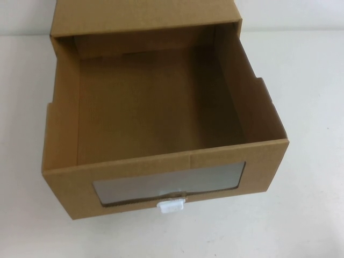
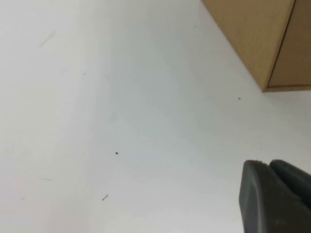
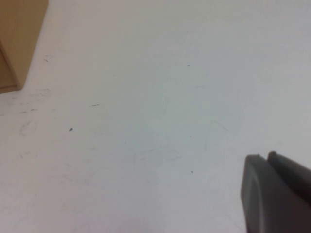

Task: Open the shoe box
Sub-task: 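Pull the top drawer of the cardboard box fully open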

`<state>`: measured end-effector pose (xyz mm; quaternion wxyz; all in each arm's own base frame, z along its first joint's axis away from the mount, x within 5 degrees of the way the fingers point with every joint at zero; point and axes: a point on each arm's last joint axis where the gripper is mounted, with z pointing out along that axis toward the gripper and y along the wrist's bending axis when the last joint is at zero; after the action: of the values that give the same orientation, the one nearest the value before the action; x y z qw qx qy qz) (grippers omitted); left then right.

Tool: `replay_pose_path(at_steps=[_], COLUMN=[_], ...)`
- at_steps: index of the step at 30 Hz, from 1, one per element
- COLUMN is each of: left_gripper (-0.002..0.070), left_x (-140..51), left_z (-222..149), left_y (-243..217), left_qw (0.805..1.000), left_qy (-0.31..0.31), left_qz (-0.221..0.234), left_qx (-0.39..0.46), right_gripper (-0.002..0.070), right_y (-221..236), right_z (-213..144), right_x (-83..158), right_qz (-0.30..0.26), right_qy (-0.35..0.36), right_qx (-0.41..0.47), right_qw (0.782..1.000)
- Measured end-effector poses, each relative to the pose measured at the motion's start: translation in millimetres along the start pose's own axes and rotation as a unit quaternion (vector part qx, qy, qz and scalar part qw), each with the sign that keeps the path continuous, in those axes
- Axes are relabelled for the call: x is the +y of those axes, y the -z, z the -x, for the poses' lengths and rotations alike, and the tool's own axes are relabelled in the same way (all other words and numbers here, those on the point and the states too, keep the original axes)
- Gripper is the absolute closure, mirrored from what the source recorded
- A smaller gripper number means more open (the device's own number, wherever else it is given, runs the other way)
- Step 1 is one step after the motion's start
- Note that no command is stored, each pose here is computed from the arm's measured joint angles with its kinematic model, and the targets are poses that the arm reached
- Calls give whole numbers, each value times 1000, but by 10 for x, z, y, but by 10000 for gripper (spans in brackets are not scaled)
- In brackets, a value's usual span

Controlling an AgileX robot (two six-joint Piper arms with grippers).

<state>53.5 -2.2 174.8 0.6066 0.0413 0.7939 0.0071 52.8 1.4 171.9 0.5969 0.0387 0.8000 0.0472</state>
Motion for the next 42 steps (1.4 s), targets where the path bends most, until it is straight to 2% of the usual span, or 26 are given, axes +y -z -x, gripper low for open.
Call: replay_pose_path(at_steps=[42], left_gripper=[680], left_x=[0], left_z=[-4], left_y=[2], left_qw=[1000], left_qy=[-12], left_qz=[0], left_qx=[4], right_gripper=[694], right_y=[0], right_z=[0], right_x=[0], right_qz=[0], right_qy=[0], right_qx=[0], right_qw=[1000])
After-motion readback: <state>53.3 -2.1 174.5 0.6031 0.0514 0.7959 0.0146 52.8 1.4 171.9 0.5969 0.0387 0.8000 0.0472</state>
